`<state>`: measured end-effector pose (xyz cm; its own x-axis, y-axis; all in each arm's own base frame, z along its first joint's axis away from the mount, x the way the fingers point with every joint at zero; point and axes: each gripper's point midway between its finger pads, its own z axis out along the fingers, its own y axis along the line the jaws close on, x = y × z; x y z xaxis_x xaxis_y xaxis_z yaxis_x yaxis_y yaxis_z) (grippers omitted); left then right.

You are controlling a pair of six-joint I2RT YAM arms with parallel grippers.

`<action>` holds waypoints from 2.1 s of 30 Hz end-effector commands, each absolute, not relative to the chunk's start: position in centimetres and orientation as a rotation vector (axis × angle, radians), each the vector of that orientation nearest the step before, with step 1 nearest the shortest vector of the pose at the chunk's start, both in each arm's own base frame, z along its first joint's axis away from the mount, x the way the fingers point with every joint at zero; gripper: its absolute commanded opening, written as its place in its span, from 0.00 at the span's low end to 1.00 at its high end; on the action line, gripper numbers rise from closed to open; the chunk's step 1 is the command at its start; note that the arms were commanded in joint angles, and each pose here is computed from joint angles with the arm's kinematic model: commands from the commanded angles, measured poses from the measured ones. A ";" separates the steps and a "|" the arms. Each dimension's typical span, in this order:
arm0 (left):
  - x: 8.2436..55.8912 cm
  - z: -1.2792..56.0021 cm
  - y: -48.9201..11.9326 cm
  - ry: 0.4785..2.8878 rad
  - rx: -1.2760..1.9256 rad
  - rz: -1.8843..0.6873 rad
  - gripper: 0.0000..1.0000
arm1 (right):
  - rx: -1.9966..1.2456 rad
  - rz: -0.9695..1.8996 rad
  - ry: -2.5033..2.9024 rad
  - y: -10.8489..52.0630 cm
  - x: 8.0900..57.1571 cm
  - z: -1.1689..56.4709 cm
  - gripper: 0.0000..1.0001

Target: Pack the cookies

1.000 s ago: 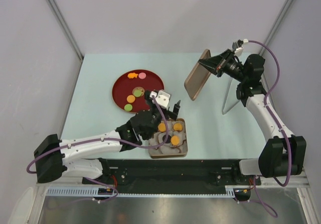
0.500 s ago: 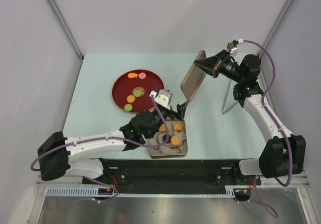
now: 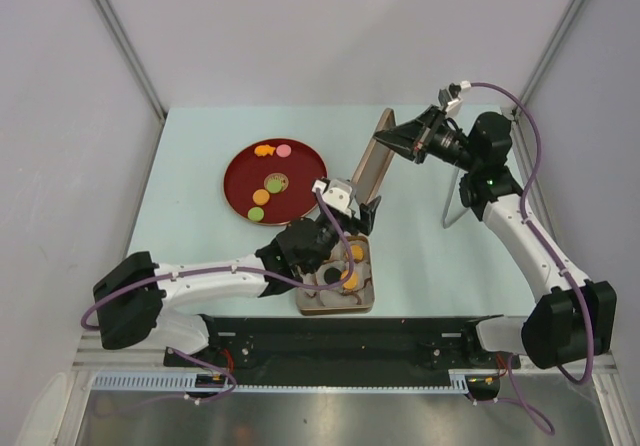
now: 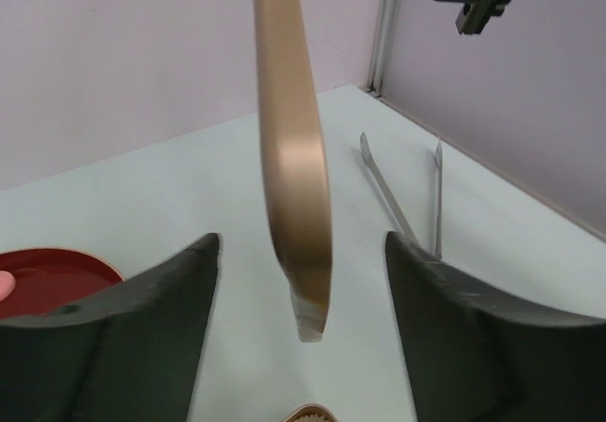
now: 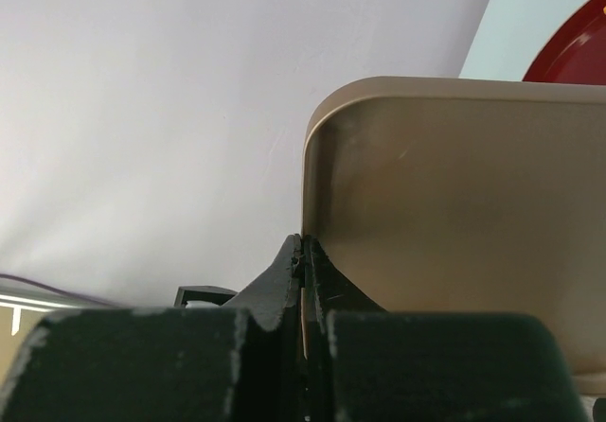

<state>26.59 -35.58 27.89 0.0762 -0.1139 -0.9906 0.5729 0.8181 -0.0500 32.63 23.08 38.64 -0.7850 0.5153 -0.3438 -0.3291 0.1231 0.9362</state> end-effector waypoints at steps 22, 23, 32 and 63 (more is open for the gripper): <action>26.8 32.6 -33.7 1.288 0.345 -0.490 0.00 | 0.112 1.669 1.747 21.8 31.0 40.2 0.55; 26.8 32.8 -33.4 1.285 0.341 -0.482 0.00 | 0.119 1.658 1.748 21.4 31.1 40.2 0.59; 27.8 34.1 -31.3 1.223 0.450 -0.193 0.00 | 0.289 1.357 1.958 17.1 31.5 34.0 0.84; 26.1 32.3 -35.5 0.927 0.857 0.447 0.01 | 0.279 1.265 1.955 17.4 32.8 34.8 0.78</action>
<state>27.26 -33.65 32.16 0.4952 0.6852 -0.5341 0.0079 0.6112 0.7915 31.99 15.38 30.75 -0.6945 0.5500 -0.4639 -0.0947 0.5692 0.8167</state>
